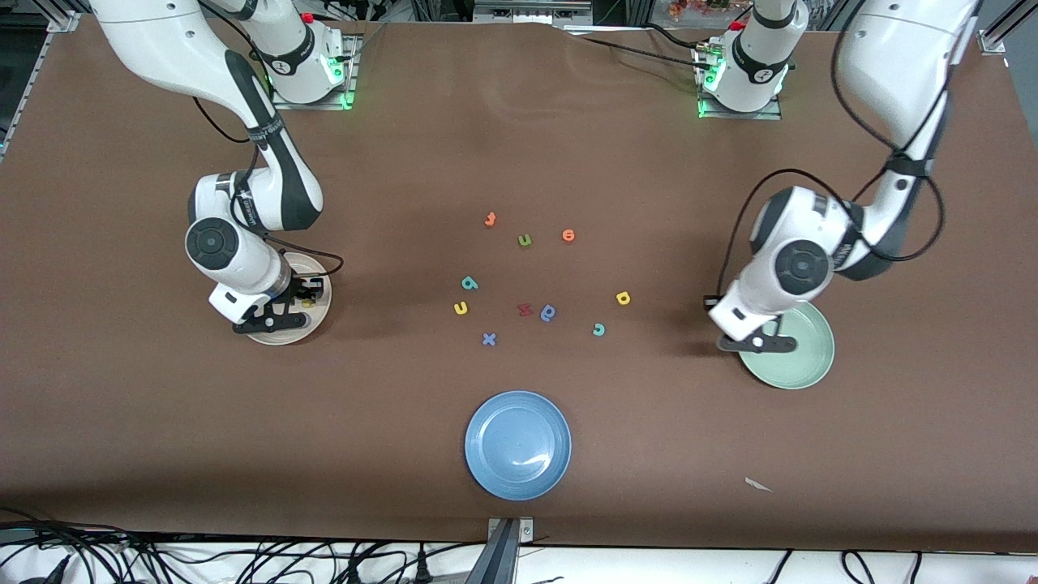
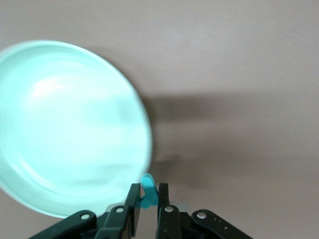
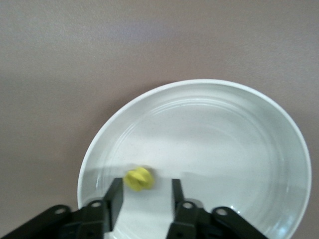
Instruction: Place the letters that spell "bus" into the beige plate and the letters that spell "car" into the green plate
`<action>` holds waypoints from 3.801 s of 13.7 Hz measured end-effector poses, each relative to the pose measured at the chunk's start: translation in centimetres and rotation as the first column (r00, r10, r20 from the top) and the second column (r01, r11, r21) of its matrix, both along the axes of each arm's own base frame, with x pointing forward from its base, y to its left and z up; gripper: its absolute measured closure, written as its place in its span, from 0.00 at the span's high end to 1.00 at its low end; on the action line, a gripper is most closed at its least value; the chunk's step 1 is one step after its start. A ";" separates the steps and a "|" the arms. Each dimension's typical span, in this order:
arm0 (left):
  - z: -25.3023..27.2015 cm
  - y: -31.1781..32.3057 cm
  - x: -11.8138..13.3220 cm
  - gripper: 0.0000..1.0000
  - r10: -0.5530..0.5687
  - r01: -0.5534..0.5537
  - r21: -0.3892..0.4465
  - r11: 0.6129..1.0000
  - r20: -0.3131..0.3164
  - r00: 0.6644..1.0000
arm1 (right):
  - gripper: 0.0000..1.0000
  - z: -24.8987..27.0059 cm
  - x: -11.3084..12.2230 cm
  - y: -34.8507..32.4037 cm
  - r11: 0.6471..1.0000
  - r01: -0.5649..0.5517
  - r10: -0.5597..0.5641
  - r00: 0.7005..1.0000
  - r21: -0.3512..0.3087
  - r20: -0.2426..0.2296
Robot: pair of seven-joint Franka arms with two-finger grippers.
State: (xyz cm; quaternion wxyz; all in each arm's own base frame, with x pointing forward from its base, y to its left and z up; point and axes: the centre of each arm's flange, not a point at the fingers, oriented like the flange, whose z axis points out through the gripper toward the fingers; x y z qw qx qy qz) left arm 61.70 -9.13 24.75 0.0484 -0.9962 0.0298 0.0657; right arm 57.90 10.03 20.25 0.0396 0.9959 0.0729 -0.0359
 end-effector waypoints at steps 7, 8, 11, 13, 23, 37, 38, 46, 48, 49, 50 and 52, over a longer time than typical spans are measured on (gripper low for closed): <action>-0.3 6.8 2.1 0.65 0.041 -0.041 -0.075 0.996 -0.005 0.999 | 0.99 5.0 1.4 11.2 0.981 0.176 -0.183 0.979 0.085 0.086; 0.3 5.0 2.4 0.76 0.102 -0.101 -0.099 0.990 0.003 0.995 | 0.99 5.1 1.4 13.6 0.971 0.218 -0.227 0.970 0.097 0.092; 0.3 -4.2 1.5 1.00 0.201 -0.199 -0.090 0.976 0.016 0.979 | 0.99 3.1 0.9 20.5 0.963 0.246 -0.256 0.962 0.109 0.090; -0.9 -9.7 0.5 1.00 0.249 -0.244 -0.099 0.965 0.037 0.968 | 1.00 1.3 -0.4 24.6 0.972 0.212 -0.221 0.972 0.105 0.081; -6.4 -19.5 -3.6 0.95 0.486 -0.482 -0.096 0.871 0.029 0.873 | 0.88 -2.1 -2.1 29.3 0.982 0.145 -0.156 0.984 0.117 0.091; -7.5 -21.0 -5.4 0.41 0.552 -0.548 -0.090 0.831 0.029 0.833 | 0.29 -2.3 -1.4 29.7 0.985 0.105 -0.122 0.985 0.136 0.123; -7.5 -21.0 -5.4 0.40 0.553 -0.549 -0.090 0.831 0.030 0.832 | 0.29 -2.3 -1.3 29.7 0.987 0.092 -0.110 0.986 0.134 0.127; -6.0 -18.3 -3.9 0.28 0.528 -0.525 -0.061 0.849 0.028 0.849 | 0.29 2.9 3.6 22.6 0.998 0.058 -0.062 0.986 0.027 0.156; -3.9 -15.6 -2.0 0.28 0.500 -0.499 -0.025 0.866 0.011 0.866 | 0.29 4.4 4.8 18.2 0.999 0.001 0.004 0.993 -0.040 0.119; -2.5 -13.8 -0.8 0.28 0.475 -0.475 -0.009 0.880 -0.003 0.880 | 0.29 4.7 5.0 16.0 0.998 -0.026 0.032 0.995 -0.065 0.098; -1.2 -11.7 0.5 0.28 0.442 -0.442 0.001 0.897 -0.019 0.897 | 0.29 4.6 4.7 13.8 0.995 -0.046 0.053 0.996 -0.085 0.074; 0.5 -6.5 2.4 0.28 0.351 -0.350 0.020 0.936 -0.048 0.935 | 0.29 3.3 3.4 9.1 0.990 -0.074 0.077 0.997 -0.118 0.017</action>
